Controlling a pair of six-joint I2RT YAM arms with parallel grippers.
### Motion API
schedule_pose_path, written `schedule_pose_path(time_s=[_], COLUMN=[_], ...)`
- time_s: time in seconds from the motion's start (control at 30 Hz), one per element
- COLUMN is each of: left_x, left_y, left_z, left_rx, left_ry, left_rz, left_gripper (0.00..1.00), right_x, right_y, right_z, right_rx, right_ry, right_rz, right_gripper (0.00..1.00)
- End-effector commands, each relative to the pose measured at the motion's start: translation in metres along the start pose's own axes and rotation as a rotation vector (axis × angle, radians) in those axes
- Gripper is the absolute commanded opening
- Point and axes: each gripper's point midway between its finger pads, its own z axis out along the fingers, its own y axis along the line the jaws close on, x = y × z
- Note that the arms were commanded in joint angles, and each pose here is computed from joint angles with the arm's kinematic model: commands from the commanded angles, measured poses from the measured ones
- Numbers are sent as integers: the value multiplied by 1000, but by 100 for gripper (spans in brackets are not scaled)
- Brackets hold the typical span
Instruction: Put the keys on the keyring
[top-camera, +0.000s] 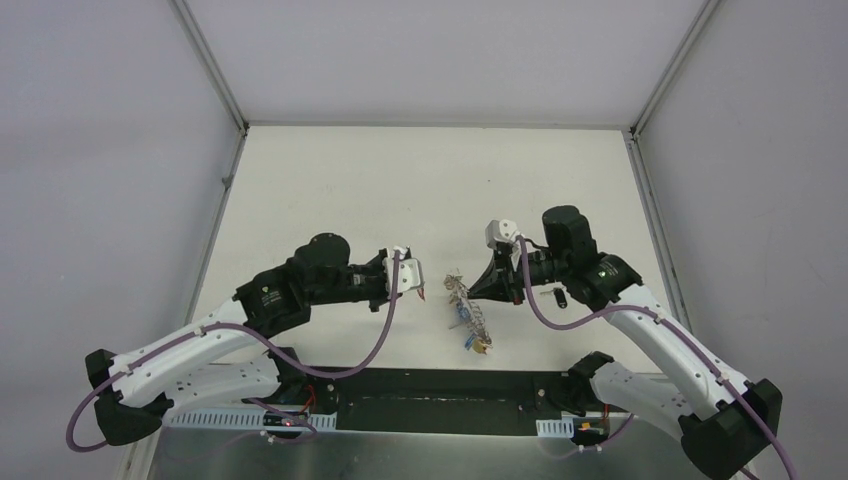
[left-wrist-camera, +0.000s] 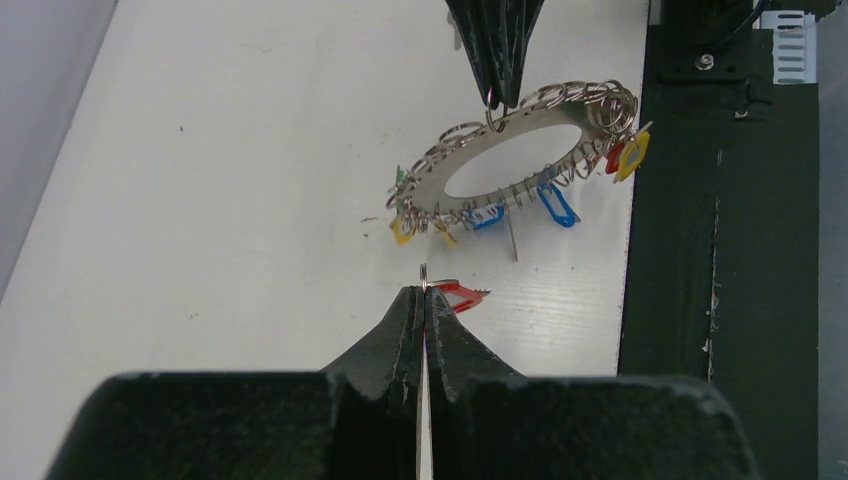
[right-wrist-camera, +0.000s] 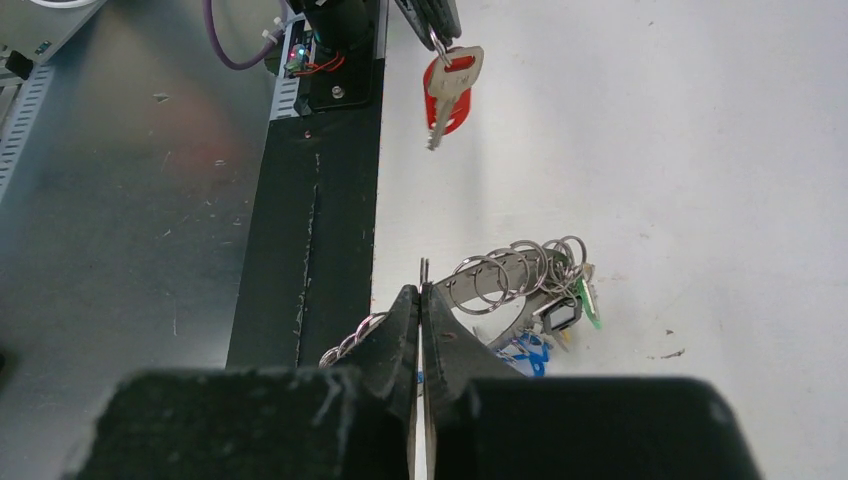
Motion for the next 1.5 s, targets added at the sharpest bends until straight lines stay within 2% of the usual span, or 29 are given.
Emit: schedule_pose_path(time_s=[0.0,0.13,0.2,0.27,0.53,0.73,0.97,1.47], left_x=[-28,-28,-28,-28,-31,-37,-44,-46], left_y=[1,-2,-3,-5,-9,-15,-32,-32], left_z=[3,12,17,21,27,27,28,31], left_rx=[30,50,59,69,90,132,226,214], left_ry=[-114,-101,-92,-86,-93,-122,-181,-194], left_rz=[60,-10,-45,-67,-81,-53,51,141], left_gripper=[0,0,0,0,0,0,0,0], right_x=[-29,-30,-28,-27,-25,-19,-20,-16], right_y=[4,1,-2,-5,-3,4,9,21], right_z=[1,5,6,7,8,8,9,2], right_rx=[-7,-10,18,31,23,-17,-72,-99], right_ry=[-89,-107,-99,-96,-105,-111,-123,-149], right_rz=[-135,-169,-69,-48,-63,-163,-301,-582], right_gripper=[0,0,0,0,0,0,0,0])
